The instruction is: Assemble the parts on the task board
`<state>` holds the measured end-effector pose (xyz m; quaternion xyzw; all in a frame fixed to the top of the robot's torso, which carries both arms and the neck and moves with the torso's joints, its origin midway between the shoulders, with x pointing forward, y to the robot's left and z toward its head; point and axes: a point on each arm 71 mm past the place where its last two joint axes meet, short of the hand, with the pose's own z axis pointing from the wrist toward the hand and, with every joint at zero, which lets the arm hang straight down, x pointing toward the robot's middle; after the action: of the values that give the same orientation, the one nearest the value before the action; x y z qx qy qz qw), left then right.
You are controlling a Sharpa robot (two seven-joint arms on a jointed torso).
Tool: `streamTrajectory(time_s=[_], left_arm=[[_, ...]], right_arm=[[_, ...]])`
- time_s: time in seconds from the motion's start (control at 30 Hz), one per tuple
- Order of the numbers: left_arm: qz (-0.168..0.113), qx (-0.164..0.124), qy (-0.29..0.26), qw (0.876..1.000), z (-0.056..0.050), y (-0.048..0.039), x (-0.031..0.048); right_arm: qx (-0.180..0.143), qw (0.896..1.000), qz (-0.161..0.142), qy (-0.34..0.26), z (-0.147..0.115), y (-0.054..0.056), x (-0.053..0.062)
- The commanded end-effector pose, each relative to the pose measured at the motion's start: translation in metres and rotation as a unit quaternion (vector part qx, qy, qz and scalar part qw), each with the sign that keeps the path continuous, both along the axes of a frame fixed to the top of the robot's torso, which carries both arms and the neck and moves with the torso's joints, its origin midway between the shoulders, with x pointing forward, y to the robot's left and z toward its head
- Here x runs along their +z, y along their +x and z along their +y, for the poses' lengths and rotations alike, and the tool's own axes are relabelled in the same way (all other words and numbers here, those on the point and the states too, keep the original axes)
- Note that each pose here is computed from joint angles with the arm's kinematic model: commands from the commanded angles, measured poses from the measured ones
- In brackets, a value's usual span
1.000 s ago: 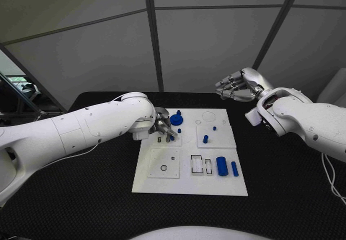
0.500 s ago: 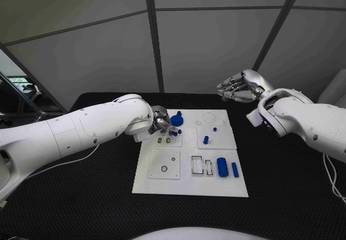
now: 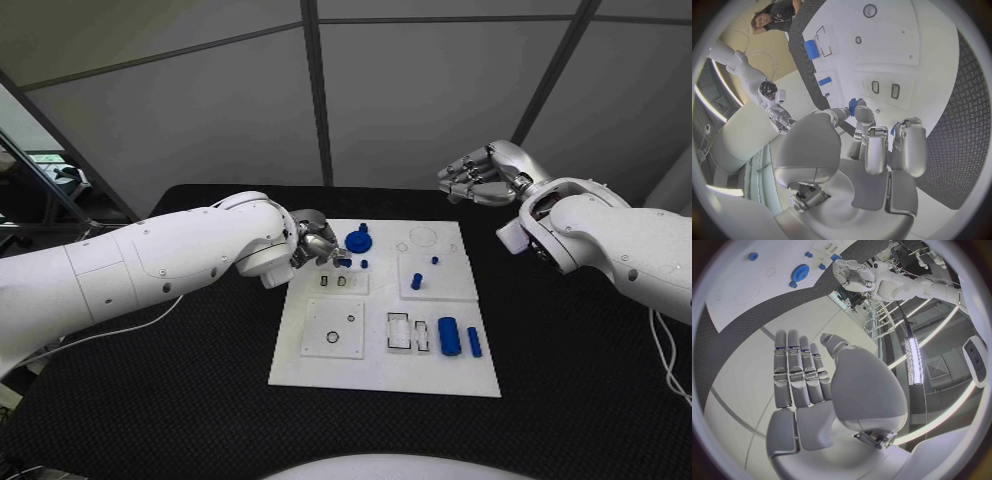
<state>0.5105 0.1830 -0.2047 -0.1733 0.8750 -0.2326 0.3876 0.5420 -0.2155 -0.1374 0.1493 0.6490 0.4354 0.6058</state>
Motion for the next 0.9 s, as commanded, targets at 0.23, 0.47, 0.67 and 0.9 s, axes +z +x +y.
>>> streamTrajectory(time_s=[0.23,0.47,0.67,0.9], left_arm=[[-0.053,0.014,0.02,0.998,0.003,-0.0119,-0.0046],[-0.066,0.025,0.025,0.997,0.003,-0.0215,-0.0164],[-0.064,0.027,0.033,0.997,0.003,-0.0224,-0.0233],[-0.064,0.008,0.056,0.996,-0.001,-0.021,-0.0273]], right_arm=[[0.007,1.0,0.001,0.003,0.003,-0.002,0.002],[0.008,1.0,0.005,0.002,0.003,-0.002,0.001],[0.009,1.0,0.006,0.001,0.003,-0.002,0.001],[0.009,1.0,0.016,-0.002,0.003,-0.002,0.0]])
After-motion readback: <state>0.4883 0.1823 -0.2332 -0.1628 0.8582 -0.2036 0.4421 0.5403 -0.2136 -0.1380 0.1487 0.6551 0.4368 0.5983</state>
